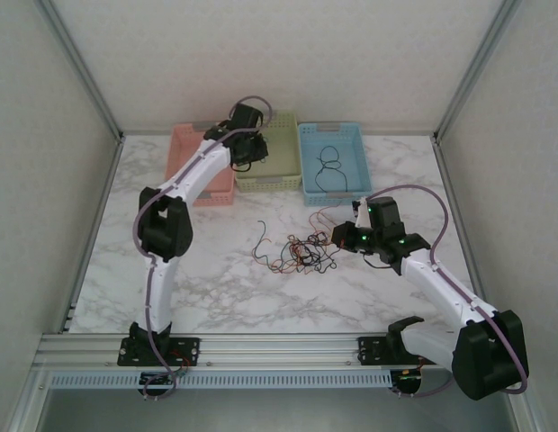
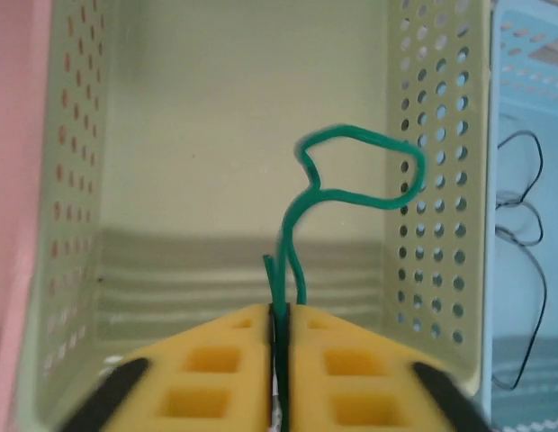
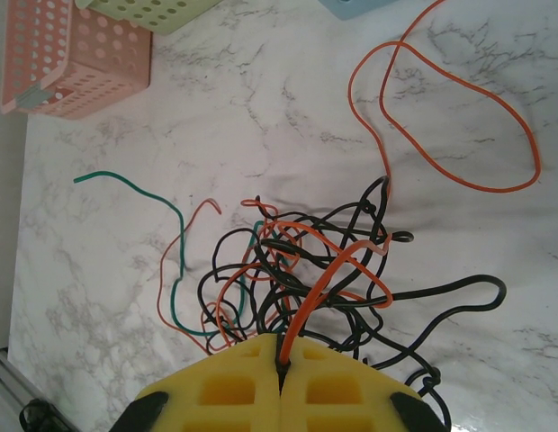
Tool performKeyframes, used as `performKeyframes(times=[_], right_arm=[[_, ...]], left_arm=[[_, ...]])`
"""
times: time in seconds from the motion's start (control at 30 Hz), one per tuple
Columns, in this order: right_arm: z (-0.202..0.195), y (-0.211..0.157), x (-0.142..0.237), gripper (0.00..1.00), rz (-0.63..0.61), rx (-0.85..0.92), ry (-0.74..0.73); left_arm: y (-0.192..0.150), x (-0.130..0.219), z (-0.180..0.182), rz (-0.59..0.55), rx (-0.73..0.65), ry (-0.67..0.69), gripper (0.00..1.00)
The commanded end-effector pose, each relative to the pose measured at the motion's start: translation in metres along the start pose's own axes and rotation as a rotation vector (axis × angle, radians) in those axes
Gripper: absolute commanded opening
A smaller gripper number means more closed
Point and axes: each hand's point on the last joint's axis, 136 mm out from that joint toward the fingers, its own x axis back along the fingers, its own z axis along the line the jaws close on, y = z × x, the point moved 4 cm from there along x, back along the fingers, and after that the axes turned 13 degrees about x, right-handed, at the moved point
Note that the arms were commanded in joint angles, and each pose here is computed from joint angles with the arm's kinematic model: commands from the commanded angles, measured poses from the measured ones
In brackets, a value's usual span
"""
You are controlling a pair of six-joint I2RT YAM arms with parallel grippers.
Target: Untangle the cables
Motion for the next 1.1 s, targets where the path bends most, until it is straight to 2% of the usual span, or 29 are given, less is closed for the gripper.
performKeyframes(times=[0.0, 0.07, 0.13, 0.27, 0.37, 0.57, 0.73, 0.83, 0.93, 1.0, 1.07], right_arm=[[-0.001, -0.008, -0.002, 0.0, 0.021, 0.005, 0.001], [-0.001, -0.008, -0.003, 0.0, 0.023, 0.005, -0.001], [-0.001, -0.008, -0.003, 0.0, 0.022, 0.006, -0.003], [-0.001, -0.008, -0.002, 0.0, 0.022, 0.007, -0.005], [-0.002, -0.009, -0.002, 0.0, 0.02, 0.009, -0.01], [-0.004, -0.009, -0.003, 0.0, 0.017, 0.016, -0.021], [-0.003, -0.009, -0.003, 0.0, 0.02, 0.015, -0.018], [-0.003, -0.009, -0.004, 0.0, 0.019, 0.014, -0.02], [-0.005, -0.009, -0.005, 0.0, 0.02, 0.015, -0.027], [-0.006, -0.009, -0.006, 0.0, 0.023, 0.013, -0.031], [-0.007, -0.009, -0.008, 0.0, 0.024, 0.006, -0.033]], left_arm=[[0.001, -0.002, 0.001, 0.048, -0.018, 0.015, 0.4], [0.003, 0.0, 0.0, 0.053, -0.017, 0.003, 0.56], [0.004, 0.01, -0.002, 0.052, -0.023, -0.009, 0.64], [0.004, 0.051, -0.005, 0.03, -0.027, -0.065, 0.66], [-0.011, 0.088, 0.004, 0.014, -0.013, -0.123, 0.66], [-0.097, 0.128, 0.054, 0.072, -0.047, -0.174, 0.68], [-0.177, 0.146, 0.095, 0.157, -0.062, -0.252, 0.73], [-0.222, 0.153, 0.105, 0.223, -0.113, -0.297, 0.72], [-0.257, 0.157, 0.111, 0.267, -0.185, -0.319, 0.68], [-0.271, 0.159, 0.109, 0.287, -0.234, -0.329, 0.57], [-0.279, 0.162, 0.102, 0.297, -0.292, -0.342, 0.53]])
